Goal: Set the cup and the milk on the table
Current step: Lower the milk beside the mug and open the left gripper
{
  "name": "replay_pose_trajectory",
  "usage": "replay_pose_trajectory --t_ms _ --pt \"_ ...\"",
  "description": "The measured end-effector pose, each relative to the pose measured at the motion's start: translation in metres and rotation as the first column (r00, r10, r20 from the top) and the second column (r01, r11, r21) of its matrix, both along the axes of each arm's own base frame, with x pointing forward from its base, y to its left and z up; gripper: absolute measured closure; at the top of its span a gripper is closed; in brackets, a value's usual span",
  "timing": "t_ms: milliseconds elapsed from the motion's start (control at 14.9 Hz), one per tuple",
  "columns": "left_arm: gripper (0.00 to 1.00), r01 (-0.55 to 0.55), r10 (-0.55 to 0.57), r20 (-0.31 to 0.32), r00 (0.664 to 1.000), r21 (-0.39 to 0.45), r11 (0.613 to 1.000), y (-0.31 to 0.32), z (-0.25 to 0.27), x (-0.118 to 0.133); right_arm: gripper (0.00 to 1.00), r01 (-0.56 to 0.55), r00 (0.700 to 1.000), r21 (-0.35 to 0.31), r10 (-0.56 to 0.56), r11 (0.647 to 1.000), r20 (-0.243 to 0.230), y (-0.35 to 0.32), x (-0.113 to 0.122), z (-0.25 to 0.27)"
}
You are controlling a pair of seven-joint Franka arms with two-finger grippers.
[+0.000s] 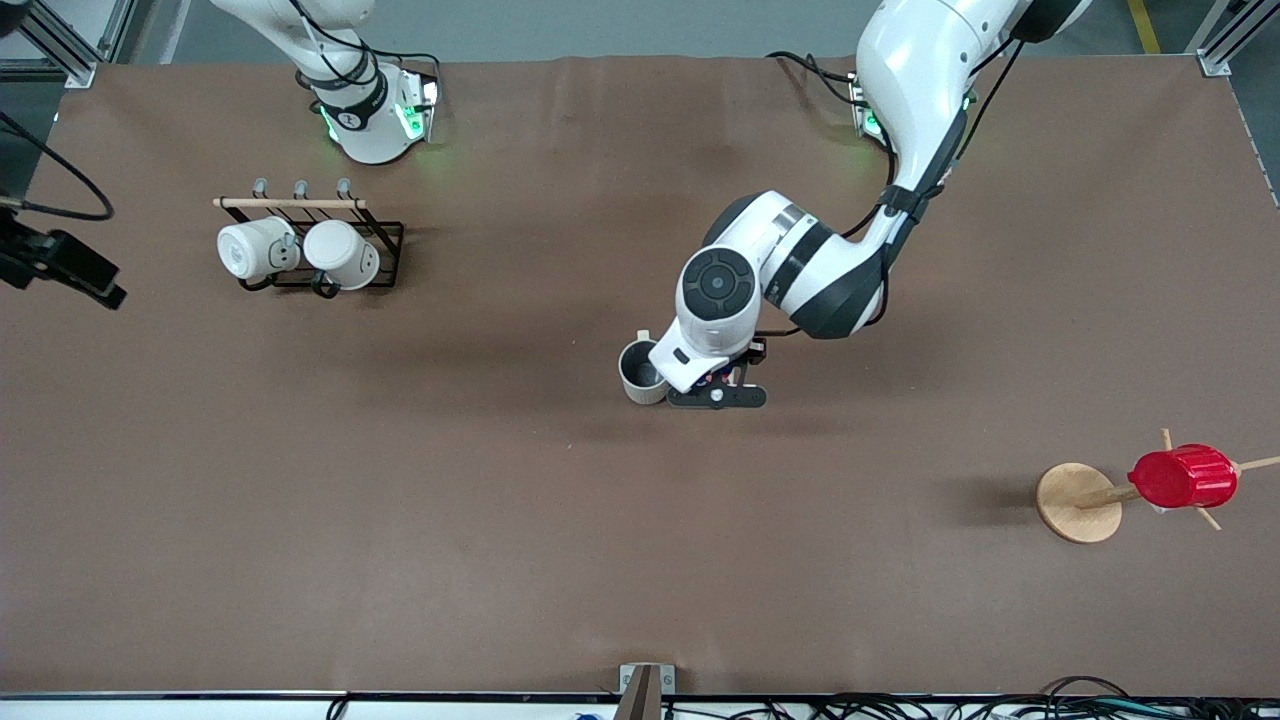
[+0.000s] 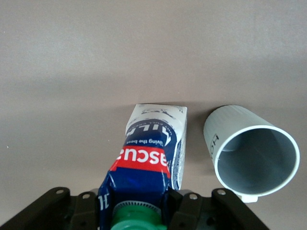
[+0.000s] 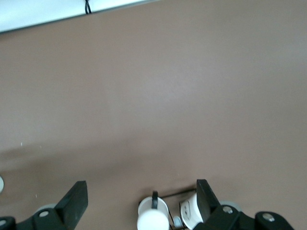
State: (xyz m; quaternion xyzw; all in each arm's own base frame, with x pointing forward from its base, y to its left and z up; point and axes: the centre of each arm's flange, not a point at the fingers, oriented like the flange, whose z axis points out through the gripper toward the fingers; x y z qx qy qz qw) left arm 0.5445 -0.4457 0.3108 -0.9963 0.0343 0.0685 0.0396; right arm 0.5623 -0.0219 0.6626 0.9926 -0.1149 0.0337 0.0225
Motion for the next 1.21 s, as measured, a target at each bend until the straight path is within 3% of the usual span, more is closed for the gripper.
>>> replay_pose_trajectory --t_ms 268,335,872,1207 --pt "0.83 0.006 -0.006 0.001 1.000 -0.001 1.000 -0.004 0.001 -0.003 0.00 -0.014 0.998 0.015 0.015 1.000 -0.060 -0.044 -0.022 0.007" --pt "0.77 0.007 -0.007 0.002 1.000 -0.002 1.000 -0.004 0.001 -0.003 0.00 -0.017 0.998 0.018 0.018 1.000 -0.064 -0.047 -0.024 0.007" --pt "0.02 -0.029 0.031 0.048 0.998 -0.031 0.999 0.013 0.034 0.017 0.00 -0.065 0.996 0.030 0.067 0.997 -0.064 -0.034 -0.023 0.005" --pt "0.00 -0.103 0.107 0.094 0.990 -0.048 0.994 0.072 0.089 0.042 0.00 -0.084 0.996 0.047 0.086 0.995 -0.036 -0.030 -0.022 0.012"
